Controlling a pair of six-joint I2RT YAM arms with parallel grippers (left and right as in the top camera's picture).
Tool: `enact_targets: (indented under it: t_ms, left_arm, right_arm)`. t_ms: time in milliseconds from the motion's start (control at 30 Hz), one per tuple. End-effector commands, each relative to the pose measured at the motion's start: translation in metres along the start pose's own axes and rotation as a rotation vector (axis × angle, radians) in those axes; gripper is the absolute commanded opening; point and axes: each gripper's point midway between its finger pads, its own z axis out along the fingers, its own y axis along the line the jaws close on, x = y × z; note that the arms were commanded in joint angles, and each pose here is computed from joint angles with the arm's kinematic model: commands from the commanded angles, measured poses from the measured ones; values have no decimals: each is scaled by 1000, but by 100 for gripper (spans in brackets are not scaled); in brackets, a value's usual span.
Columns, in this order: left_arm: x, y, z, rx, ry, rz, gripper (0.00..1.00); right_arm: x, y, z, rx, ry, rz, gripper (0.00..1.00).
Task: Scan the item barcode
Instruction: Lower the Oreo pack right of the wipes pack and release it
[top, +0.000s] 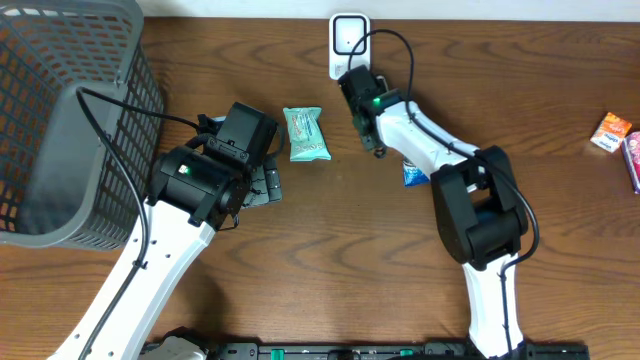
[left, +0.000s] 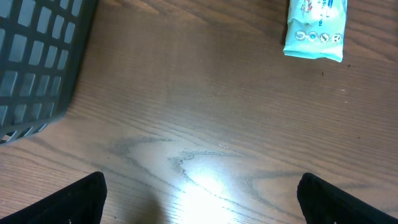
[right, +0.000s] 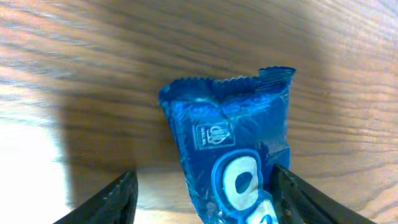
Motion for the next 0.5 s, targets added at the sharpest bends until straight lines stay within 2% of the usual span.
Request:
enact_targets:
  t_ms: [0,167,267,300,400,467]
  left_arm:
    - [1,1,2,-9,8,-2,98]
    - [1,1,2,-9,8,-2,98]
    - [1,1,2,-9,8,-2,98]
    - [1,1,2,-9,8,-2,98]
    - [1,1,2,-9,8,-2,98]
    - [1,1,2,-9,8,-2,98]
  right_arm:
    - [41,7,41,-90,148,-8,63]
    - [56,4,55,-174,187,43,63]
    - [68,1,63,-179,208,56,58]
    - [71,0,65,-182,217,59,52]
    - [76,-2,67,-194,234,70,20]
    - [75,2,66,-221,234,77,8]
